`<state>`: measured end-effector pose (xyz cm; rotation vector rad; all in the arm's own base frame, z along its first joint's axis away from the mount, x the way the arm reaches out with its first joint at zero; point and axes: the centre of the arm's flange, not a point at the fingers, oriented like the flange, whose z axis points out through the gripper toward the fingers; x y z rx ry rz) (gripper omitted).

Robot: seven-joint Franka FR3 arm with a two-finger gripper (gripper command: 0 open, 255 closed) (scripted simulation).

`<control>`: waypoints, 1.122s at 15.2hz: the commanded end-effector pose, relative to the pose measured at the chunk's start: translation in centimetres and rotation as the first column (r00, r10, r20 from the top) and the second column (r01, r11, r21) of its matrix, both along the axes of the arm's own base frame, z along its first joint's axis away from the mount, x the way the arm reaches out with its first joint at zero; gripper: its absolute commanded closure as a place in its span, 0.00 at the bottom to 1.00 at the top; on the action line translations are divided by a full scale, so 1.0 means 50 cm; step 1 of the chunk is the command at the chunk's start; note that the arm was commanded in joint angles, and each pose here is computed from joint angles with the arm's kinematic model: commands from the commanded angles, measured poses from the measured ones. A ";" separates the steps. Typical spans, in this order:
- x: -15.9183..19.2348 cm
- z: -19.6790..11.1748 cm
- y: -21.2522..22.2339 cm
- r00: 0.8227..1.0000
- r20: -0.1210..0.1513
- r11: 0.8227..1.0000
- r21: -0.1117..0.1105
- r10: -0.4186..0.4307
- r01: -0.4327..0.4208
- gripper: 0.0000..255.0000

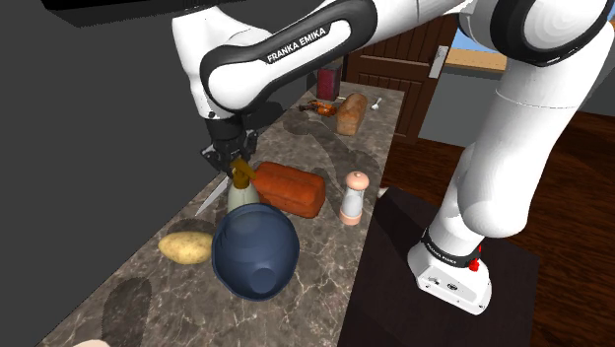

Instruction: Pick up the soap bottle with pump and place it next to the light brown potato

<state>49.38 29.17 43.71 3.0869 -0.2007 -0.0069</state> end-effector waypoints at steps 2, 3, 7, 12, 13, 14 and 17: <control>0.000 -0.001 0.000 1.000 0.001 1.000 0.000 0.000 0.000 1.00; 0.000 -0.001 0.001 1.000 0.001 1.000 0.000 0.000 0.000 1.00; 0.000 -0.001 0.000 1.000 0.001 1.000 0.000 0.000 0.000 0.00; 0.000 -0.001 0.000 1.000 0.001 1.000 0.000 0.000 0.000 0.00; 0.001 0.025 0.002 1.000 0.001 1.000 0.000 0.000 0.000 0.00; 0.001 0.051 0.003 1.000 0.001 1.000 0.000 0.000 0.000 0.00; 0.001 0.099 0.005 1.000 0.001 1.000 0.000 0.000 0.000 0.00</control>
